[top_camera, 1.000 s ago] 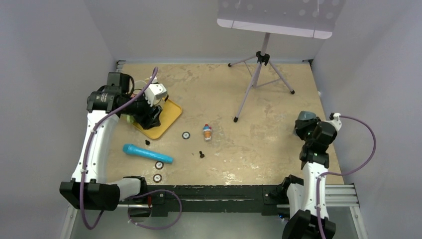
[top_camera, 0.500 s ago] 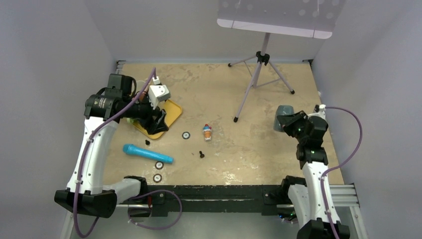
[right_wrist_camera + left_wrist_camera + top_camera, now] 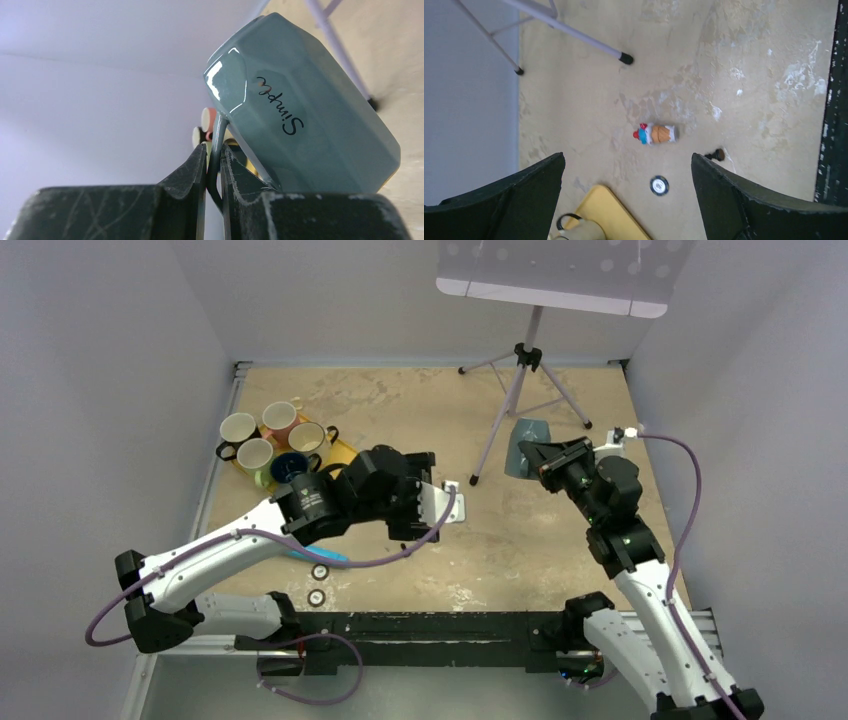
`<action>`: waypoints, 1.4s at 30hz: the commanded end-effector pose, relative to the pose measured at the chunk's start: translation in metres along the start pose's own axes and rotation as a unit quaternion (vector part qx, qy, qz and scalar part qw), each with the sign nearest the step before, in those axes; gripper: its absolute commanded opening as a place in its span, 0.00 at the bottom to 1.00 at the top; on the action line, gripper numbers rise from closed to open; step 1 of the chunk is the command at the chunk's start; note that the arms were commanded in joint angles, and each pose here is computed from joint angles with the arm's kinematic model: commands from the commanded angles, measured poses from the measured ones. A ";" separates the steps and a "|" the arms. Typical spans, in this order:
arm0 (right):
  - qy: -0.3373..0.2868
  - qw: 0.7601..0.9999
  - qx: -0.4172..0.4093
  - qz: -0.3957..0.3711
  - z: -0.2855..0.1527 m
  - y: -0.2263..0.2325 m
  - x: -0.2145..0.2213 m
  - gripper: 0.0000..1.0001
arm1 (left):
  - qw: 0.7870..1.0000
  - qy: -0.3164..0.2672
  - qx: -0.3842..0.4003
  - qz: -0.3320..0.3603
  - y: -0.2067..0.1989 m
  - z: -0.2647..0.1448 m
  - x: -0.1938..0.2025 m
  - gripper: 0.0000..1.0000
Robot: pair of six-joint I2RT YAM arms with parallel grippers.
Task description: Turn the mug right side up
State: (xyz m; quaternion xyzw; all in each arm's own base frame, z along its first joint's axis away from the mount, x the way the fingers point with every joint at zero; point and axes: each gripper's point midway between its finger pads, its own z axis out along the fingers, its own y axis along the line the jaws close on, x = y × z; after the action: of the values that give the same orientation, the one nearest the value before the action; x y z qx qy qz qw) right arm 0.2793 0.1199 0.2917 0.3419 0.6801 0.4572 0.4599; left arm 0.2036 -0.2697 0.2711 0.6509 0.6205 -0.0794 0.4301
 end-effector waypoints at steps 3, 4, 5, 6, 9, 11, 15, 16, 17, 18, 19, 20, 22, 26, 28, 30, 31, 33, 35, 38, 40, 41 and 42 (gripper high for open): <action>0.005 0.984 -0.161 0.075 -0.002 0.120 0.010 0.00 | 0.970 -0.133 -0.181 0.094 0.047 -0.002 -0.063 1.00; 0.008 0.983 -0.167 0.080 0.000 0.128 0.015 0.00 | 0.968 -0.134 -0.191 0.090 0.049 0.001 -0.062 1.00; 0.013 0.981 -0.174 0.084 0.001 0.136 0.021 0.00 | 0.965 -0.141 -0.203 0.092 0.049 0.005 -0.060 1.00; 0.017 0.979 -0.181 0.089 0.003 0.142 0.026 0.00 | 0.960 -0.151 -0.213 0.097 0.048 0.009 -0.058 1.00; 0.031 0.976 -0.192 0.101 0.011 0.157 0.041 0.00 | 0.949 -0.181 -0.236 0.106 0.035 0.023 -0.043 1.00; 0.045 0.972 -0.199 0.114 0.017 0.164 0.054 0.00 | 0.929 -0.210 -0.276 0.127 0.035 0.020 -0.038 1.00; 0.076 0.963 -0.221 0.136 0.023 0.185 0.079 0.00 | 0.902 -0.221 -0.351 0.118 0.056 -0.004 -0.039 1.00; 0.080 0.961 -0.226 0.137 0.023 0.190 0.083 0.00 | 0.896 -0.221 -0.368 0.109 0.062 -0.011 -0.038 1.00; 0.082 0.960 -0.231 0.137 0.023 0.196 0.086 0.00 | 0.889 -0.228 -0.383 0.107 0.065 -0.017 -0.040 1.00; 0.085 0.959 -0.235 0.137 0.022 0.201 0.090 0.00 | 0.881 -0.236 -0.394 0.110 0.067 -0.022 -0.041 1.00; 0.086 0.957 -0.240 0.136 0.022 0.205 0.092 0.00 | 0.875 -0.244 -0.402 0.114 0.067 -0.024 -0.041 1.00; 0.091 0.956 -0.243 0.135 0.022 0.208 0.096 0.00 | 0.869 -0.246 -0.411 0.119 0.067 -0.026 -0.040 0.99; 0.100 0.953 -0.250 0.137 0.020 0.214 0.102 0.00 | 0.857 -0.244 -0.440 0.114 0.073 -0.032 -0.037 0.94; 0.111 0.950 -0.253 0.144 0.020 0.215 0.111 0.00 | 0.843 -0.210 -0.476 0.133 0.085 -0.027 -0.033 0.88; 0.119 0.947 -0.258 0.149 0.018 0.217 0.115 0.00 | 0.827 -0.202 -0.509 0.126 0.095 -0.033 -0.031 0.77; 0.122 0.947 -0.258 0.146 0.017 0.217 0.118 0.00 | 0.811 -0.194 -0.541 0.114 0.109 -0.045 -0.031 0.66; 0.123 0.948 -0.255 0.144 0.017 0.216 0.120 0.00 | 0.805 -0.188 -0.552 0.108 0.115 -0.050 -0.029 0.64; 0.128 0.948 -0.252 0.149 0.019 0.211 0.123 0.00 | 0.800 -0.194 -0.559 0.098 0.122 -0.058 -0.030 0.60; 0.132 0.947 -0.250 0.153 0.020 0.207 0.126 0.00 | 0.802 -0.207 -0.555 0.085 0.124 -0.064 -0.031 0.47; 0.140 0.949 -0.239 0.150 0.027 0.199 0.134 0.00 | 0.815 -0.218 -0.534 0.065 0.122 -0.066 -0.030 0.12; 0.148 0.950 -0.230 0.149 0.032 0.192 0.140 0.00 | 0.819 -0.225 -0.524 0.050 0.121 -0.070 -0.029 0.00; 0.151 0.951 -0.226 0.150 0.035 0.188 0.143 0.00 | 0.830 -0.223 -0.509 0.045 0.119 -0.068 -0.026 0.00; 0.155 0.951 -0.221 0.153 0.037 0.184 0.147 0.00 | 0.844 -0.217 -0.489 0.033 0.117 -0.065 -0.021 0.00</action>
State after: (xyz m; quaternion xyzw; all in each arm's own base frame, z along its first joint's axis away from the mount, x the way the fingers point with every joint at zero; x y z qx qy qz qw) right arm 0.2797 0.3187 0.3903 0.2906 0.5901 0.6759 0.3324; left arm 0.2801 -0.2420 0.3438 0.3958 0.4198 0.1810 0.7964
